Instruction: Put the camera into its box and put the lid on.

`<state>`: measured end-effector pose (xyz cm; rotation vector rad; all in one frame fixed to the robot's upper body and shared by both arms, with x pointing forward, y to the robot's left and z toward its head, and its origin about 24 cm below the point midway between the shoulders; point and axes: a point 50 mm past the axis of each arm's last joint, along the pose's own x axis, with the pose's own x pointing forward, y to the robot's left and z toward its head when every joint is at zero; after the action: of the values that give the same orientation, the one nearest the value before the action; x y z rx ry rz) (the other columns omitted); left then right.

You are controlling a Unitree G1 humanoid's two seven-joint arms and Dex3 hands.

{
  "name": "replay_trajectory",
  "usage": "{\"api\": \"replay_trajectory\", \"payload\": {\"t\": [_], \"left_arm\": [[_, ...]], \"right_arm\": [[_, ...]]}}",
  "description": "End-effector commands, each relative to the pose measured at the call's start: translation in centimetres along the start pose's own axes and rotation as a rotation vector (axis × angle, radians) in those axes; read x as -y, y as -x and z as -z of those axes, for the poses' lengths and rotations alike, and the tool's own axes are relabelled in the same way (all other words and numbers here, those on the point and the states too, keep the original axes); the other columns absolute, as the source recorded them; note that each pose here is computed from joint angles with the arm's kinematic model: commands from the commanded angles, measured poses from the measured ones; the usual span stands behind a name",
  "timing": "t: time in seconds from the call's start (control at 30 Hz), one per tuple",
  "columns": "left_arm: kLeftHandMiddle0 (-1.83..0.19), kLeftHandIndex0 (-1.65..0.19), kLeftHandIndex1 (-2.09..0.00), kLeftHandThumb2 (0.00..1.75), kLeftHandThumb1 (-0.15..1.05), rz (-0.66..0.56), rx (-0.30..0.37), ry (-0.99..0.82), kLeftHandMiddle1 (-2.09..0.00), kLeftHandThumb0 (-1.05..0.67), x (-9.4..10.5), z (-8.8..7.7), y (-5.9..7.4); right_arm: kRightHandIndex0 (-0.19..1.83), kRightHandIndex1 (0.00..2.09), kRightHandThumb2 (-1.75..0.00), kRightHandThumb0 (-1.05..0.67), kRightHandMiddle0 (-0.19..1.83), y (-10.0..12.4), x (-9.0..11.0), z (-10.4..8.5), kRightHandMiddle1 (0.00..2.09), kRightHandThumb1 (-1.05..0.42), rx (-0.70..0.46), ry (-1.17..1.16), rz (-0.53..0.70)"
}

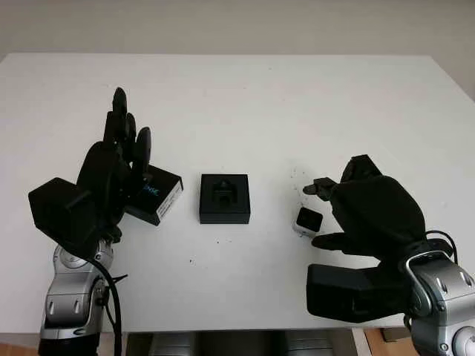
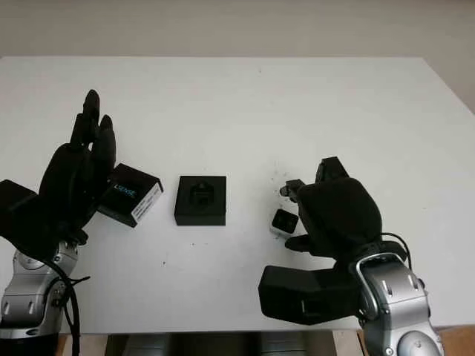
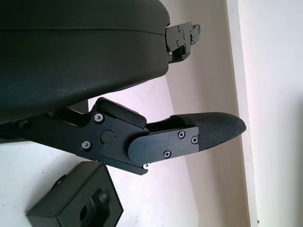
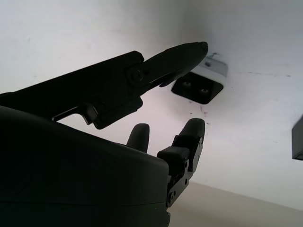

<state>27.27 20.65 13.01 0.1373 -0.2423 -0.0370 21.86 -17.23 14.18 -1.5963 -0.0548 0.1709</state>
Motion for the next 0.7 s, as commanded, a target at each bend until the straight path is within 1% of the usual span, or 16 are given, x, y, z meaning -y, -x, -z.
{"api": "replay_trajectory", "payload": {"t": [0.0,0.1,0.2,0.27,0.4,0.53,0.63,0.67], "left_arm": [[0.19,0.19,0.0,0.66,1.05,0.01,0.009,-0.008,0.0,-0.8,0.0,0.0,0.1],[0.19,0.19,0.0,0.66,1.05,0.012,0.01,-0.009,0.0,-0.82,-0.1,0.0,0.1],[0.19,0.19,0.0,0.67,1.05,0.013,0.009,-0.014,0.0,-0.85,-0.1,0.1,0.1],[0.19,0.19,0.0,0.67,1.05,0.013,0.007,-0.017,0.0,-0.85,-0.1,0.1,0.2],[0.19,0.19,0.0,0.67,1.05,0.009,0.001,-0.017,0.0,-0.85,-0.1,0.2,0.2],[0.19,0.19,0.0,0.66,1.05,0.007,-0.004,-0.018,0.0,-0.85,-0.2,0.2,0.3],[0.19,0.19,0.0,0.66,1.05,0.009,-0.002,-0.02,0.0,-0.84,-0.2,0.3,0.3],[0.19,0.19,0.0,0.67,1.05,0.012,-0.001,-0.02,0.0,-0.84,-0.2,0.3,0.3]], "right_arm": [[-0.19,1.65,-0.05,-0.63,0.19,0.0,-0.1,0.0,0.76,-0.94,-0.001,-0.001,0.0],[-0.19,1.63,-0.05,-0.64,0.12,-0.2,-0.2,0.0,0.88,-0.94,-0.003,0.004,-0.002],[-0.19,1.67,-0.05,-0.65,0.1,-0.2,-0.4,0.0,0.96,-0.94,0.0,0.013,-0.004],[-0.19,1.64,-0.06,-0.66,0.05,-0.3,-0.6,0.1,1.05,-0.95,-0.002,0.008,-0.012],[-0.19,1.63,-0.05,-0.64,0.02,-0.5,-1.0,0.3,1.13,-0.96,-0.009,0.011,-0.022],[-0.19,1.59,-0.06,-0.63,0.01,-0.7,-1.4,0.5,1.13,-0.98,-0.012,0.006,-0.031],[-0.19,1.55,-0.06,-0.61,-0.02,-0.8,-1.6,0.7,1.16,-0.99,-0.018,0.001,-0.053],[-0.19,1.57,-0.06,-0.61,-0.04,-0.8,-1.6,0.7,1.19,-1.0,-0.019,0.0,-0.055]]}}
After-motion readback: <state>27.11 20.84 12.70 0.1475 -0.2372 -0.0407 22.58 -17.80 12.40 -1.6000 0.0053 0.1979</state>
